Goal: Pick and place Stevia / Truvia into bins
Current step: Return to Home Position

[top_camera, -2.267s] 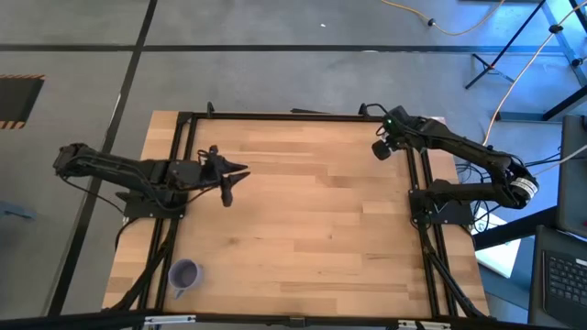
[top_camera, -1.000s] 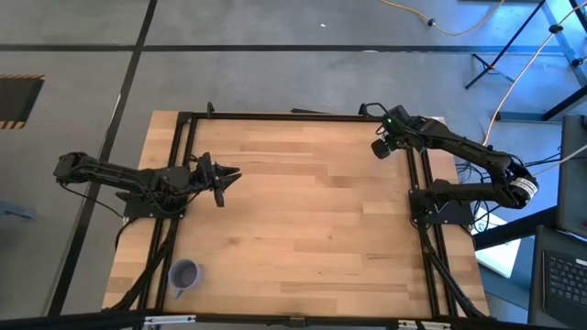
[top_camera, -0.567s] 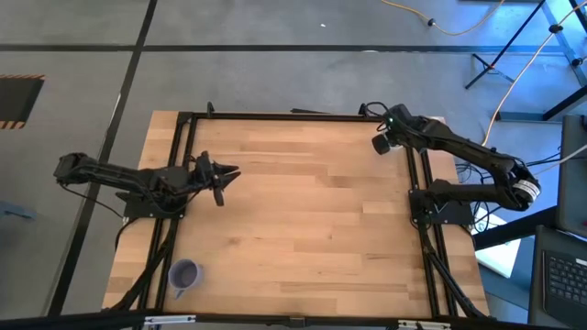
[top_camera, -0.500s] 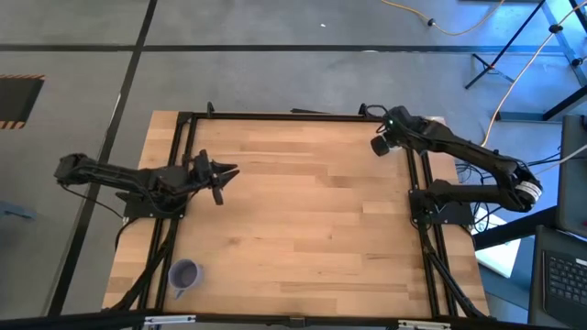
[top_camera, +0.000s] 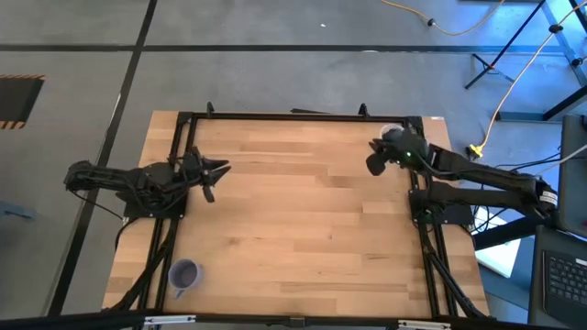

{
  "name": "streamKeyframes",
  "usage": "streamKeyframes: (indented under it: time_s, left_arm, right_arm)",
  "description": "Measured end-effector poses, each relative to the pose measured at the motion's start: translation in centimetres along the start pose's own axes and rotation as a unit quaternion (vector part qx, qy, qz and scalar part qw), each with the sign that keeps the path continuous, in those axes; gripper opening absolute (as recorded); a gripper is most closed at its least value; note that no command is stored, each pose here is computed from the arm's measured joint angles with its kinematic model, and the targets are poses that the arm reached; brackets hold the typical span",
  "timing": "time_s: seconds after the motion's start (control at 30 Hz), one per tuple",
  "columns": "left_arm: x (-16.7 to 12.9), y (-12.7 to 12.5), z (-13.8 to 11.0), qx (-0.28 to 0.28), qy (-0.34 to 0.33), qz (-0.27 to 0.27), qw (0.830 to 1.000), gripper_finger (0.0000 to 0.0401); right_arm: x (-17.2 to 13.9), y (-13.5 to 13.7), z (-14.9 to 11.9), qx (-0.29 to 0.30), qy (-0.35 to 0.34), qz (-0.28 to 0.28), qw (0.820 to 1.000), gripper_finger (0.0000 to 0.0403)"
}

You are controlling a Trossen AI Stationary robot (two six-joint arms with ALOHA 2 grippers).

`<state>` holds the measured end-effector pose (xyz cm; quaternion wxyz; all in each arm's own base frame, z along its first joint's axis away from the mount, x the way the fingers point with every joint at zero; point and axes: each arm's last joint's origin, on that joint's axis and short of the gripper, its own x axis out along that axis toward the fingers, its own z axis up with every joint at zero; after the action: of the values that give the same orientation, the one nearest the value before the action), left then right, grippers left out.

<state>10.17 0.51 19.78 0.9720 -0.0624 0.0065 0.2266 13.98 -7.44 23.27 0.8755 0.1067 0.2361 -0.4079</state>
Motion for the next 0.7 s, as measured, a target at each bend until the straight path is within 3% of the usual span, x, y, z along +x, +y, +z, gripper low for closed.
streamKeyframes:
  time_s: [0.13,0.33,0.7]
  left_arm:
    - [-0.5,0.2,0.4,0.011,-0.024,-0.017,1.0,0.0086]
    - [-0.6,0.4,-1.2,0.01,-0.031,-0.032,0.999,0.0072]
    - [-0.6,0.5,-2.5,0.005,-0.05,-0.044,0.998,0.0066]
  right_arm:
    - [-1.1,0.6,-0.6,0.009,-0.019,0.057,0.998,0.0084]
    - [-2.2,2.0,-2.0,0.015,-0.095,0.176,0.98,0.0084]
    - [-2.6,2.7,-4.9,0.0,-0.154,0.245,0.957,0.0084]
